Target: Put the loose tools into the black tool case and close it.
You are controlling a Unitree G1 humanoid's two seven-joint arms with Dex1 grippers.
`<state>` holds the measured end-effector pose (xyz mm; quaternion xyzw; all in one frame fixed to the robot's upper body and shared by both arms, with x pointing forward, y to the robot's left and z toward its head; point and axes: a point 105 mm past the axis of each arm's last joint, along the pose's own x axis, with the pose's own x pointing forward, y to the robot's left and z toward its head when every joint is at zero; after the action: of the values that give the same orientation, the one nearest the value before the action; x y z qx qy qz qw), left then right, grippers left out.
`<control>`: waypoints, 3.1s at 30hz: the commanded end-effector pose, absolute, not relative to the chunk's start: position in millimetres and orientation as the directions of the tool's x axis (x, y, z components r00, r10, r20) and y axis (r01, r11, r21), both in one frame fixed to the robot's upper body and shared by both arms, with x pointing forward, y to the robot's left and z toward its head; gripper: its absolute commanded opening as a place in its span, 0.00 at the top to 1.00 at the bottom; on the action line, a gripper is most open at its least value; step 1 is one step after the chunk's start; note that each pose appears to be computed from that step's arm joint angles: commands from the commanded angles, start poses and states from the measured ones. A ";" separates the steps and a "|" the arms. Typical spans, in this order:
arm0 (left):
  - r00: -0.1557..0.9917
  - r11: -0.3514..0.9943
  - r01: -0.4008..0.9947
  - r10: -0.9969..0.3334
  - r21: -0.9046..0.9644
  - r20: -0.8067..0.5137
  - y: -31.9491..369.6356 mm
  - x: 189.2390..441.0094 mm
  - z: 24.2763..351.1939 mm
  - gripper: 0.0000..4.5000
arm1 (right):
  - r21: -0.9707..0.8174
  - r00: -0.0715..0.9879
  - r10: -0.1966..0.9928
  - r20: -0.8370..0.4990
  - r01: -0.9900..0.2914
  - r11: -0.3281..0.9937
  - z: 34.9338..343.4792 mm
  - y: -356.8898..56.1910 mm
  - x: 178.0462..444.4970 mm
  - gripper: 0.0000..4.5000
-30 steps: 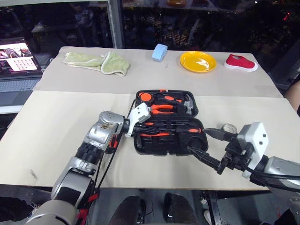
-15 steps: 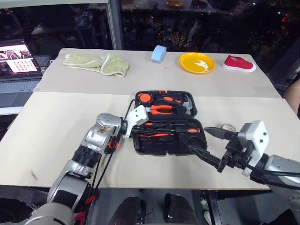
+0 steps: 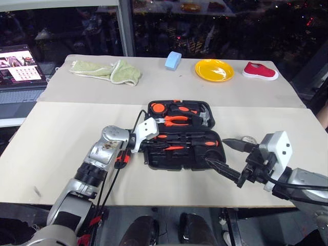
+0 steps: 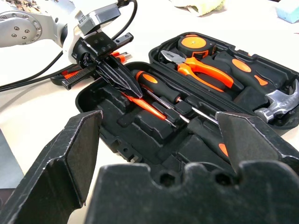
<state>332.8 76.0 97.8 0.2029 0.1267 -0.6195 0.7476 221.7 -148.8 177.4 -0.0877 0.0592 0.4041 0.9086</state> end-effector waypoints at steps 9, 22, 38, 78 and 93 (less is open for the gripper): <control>0.190 0.178 0.982 -0.918 0.066 -0.347 73.2 334.6 116.3 1.00 | -0.137 0.674 0.723 -0.152 -0.739 0.660 182.9 -147.1 221.3 0.00; 0.215 0.180 0.975 -0.903 0.127 -0.371 58.6 343.0 103.6 1.00 | -0.135 0.677 0.721 -0.147 -0.736 0.663 183.4 -145.5 221.6 0.00; 0.191 0.173 0.982 -0.908 0.081 -0.372 64.5 323.9 94.1 1.00 | -0.126 0.658 0.737 -0.154 -0.753 0.646 180.9 -143.7 225.4 0.00; 0.517 0.828 0.560 -0.331 0.020 -0.789 205.5 285.5 149.2 0.01 | -0.191 0.360 0.927 -0.102 -0.922 0.337 196.2 -101.8 242.2 0.00; 0.377 0.790 0.613 -0.314 -0.019 -0.871 165.7 301.7 111.7 0.01 | -0.180 0.479 0.875 -0.062 -0.868 0.463 190.5 -100.0 227.4 0.00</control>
<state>304.8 169.2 118.5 0.1581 0.4658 -0.2755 0.8260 230.7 -99.4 179.3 -0.0856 0.0044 0.5158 0.8524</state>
